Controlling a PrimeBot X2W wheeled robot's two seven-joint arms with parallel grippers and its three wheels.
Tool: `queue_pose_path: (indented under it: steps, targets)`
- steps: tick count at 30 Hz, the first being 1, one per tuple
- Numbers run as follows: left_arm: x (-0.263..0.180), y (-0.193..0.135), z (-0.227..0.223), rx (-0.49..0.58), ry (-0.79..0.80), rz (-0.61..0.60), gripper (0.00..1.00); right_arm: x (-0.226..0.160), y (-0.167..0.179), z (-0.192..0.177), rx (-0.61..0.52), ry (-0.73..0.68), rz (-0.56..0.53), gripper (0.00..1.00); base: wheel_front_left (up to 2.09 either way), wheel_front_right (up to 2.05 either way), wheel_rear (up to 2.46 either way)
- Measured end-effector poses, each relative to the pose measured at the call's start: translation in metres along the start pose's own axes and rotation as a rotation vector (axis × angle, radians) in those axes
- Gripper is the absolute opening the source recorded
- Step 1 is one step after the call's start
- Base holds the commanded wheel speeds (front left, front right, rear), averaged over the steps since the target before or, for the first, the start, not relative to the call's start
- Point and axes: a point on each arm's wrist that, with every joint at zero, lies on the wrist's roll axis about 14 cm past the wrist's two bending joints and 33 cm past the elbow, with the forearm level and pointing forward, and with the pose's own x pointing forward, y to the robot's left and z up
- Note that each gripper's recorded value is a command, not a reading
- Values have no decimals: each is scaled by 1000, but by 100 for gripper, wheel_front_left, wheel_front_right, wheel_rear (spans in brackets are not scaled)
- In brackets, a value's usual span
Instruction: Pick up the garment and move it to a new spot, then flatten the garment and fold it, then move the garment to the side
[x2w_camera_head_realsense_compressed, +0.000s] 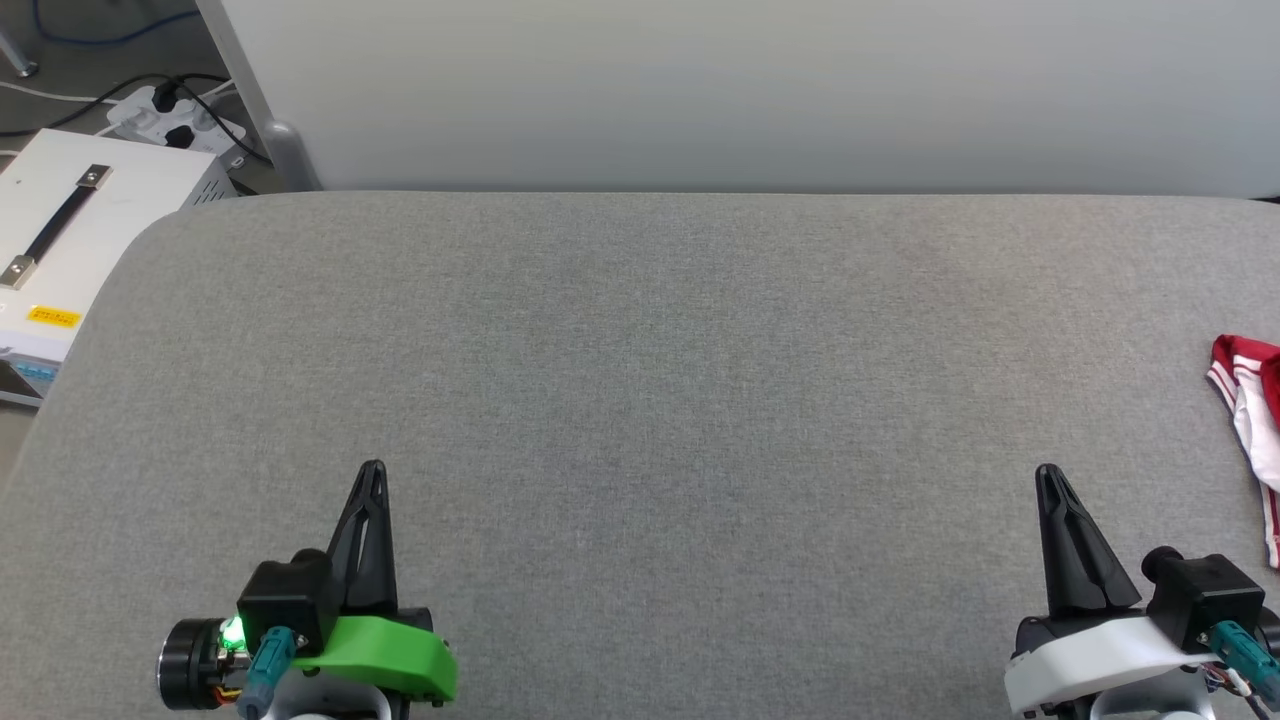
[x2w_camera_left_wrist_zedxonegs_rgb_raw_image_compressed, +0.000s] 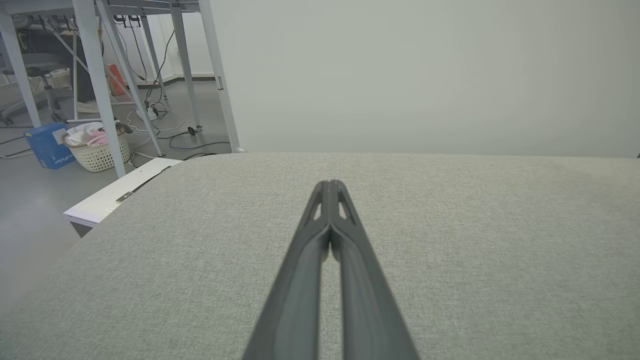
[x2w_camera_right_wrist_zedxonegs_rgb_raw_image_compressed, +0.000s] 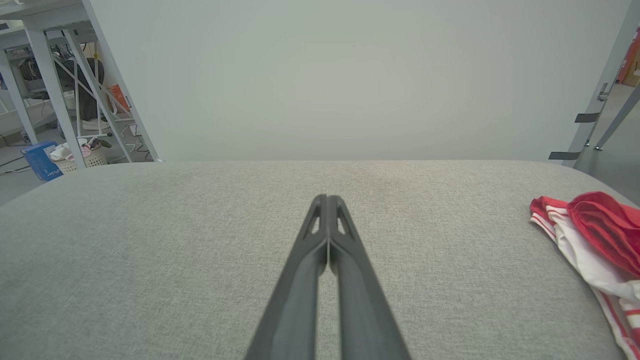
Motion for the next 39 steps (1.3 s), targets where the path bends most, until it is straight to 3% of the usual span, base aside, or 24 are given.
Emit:
queue_pose_path:
  steps: [39]
  targets:
    - [1,-2,1,21,42,-4,0,-1,2,-1,-45,50,11,0,0,0,0]
